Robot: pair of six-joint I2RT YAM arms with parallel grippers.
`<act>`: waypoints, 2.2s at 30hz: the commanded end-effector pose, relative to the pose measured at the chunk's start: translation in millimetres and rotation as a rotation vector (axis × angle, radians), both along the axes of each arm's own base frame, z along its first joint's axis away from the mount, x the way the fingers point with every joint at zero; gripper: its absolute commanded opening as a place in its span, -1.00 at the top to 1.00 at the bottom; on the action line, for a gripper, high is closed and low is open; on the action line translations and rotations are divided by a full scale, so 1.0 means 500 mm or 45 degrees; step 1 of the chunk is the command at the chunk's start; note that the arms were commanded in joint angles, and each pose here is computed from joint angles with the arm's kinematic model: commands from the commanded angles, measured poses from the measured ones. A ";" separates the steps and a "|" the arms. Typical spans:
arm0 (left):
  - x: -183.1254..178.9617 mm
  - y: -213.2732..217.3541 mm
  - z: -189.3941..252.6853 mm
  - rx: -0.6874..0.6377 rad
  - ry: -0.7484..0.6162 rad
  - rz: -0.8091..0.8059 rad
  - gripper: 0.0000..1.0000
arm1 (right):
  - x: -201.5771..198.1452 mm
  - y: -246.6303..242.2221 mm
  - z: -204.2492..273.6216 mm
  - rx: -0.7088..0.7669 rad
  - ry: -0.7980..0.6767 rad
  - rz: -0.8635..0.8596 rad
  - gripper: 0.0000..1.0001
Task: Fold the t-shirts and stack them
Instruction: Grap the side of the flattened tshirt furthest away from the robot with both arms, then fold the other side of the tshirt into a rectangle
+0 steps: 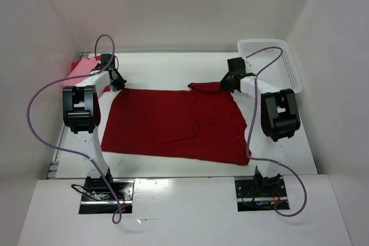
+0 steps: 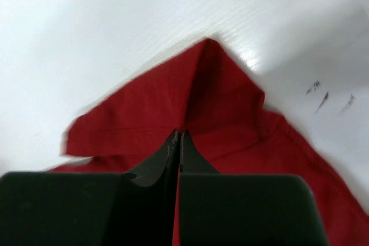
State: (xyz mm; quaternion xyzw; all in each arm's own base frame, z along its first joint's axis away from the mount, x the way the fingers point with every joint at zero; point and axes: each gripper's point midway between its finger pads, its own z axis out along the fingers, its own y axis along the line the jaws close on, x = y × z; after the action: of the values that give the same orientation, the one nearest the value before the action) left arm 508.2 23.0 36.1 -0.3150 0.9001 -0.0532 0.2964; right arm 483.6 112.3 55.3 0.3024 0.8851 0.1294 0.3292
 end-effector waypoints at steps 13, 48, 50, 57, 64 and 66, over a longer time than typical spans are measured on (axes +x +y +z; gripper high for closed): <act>-0.092 0.014 0.170 -0.040 -0.189 0.016 1.00 | -0.287 -0.001 0.251 0.246 -0.258 0.070 1.00; -0.319 0.112 0.160 -0.208 -0.141 0.296 -0.14 | -0.618 0.003 0.185 0.581 0.041 -0.011 0.73; -0.309 0.079 0.180 -0.217 -0.180 0.227 -0.10 | -0.613 0.000 0.187 0.560 0.037 -0.011 0.41; -0.310 -0.135 0.220 -0.198 -0.267 -0.206 0.14 | -0.540 -0.016 0.265 0.358 -0.103 0.097 -0.15; -0.334 -0.282 0.195 -0.308 -0.207 -0.455 0.17 | -0.497 0.106 0.225 0.230 -0.049 0.484 1.00; -0.342 -0.309 0.189 -0.331 -0.204 -0.479 0.17 | -0.531 0.184 0.178 0.200 0.042 0.654 1.00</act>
State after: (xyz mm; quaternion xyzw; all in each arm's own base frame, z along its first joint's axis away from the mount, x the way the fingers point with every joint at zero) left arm 337.4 -110.7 128.1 -0.1880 0.9064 -0.2206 0.3072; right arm 221.2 164.6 150.0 0.1826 0.9172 0.2581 0.2422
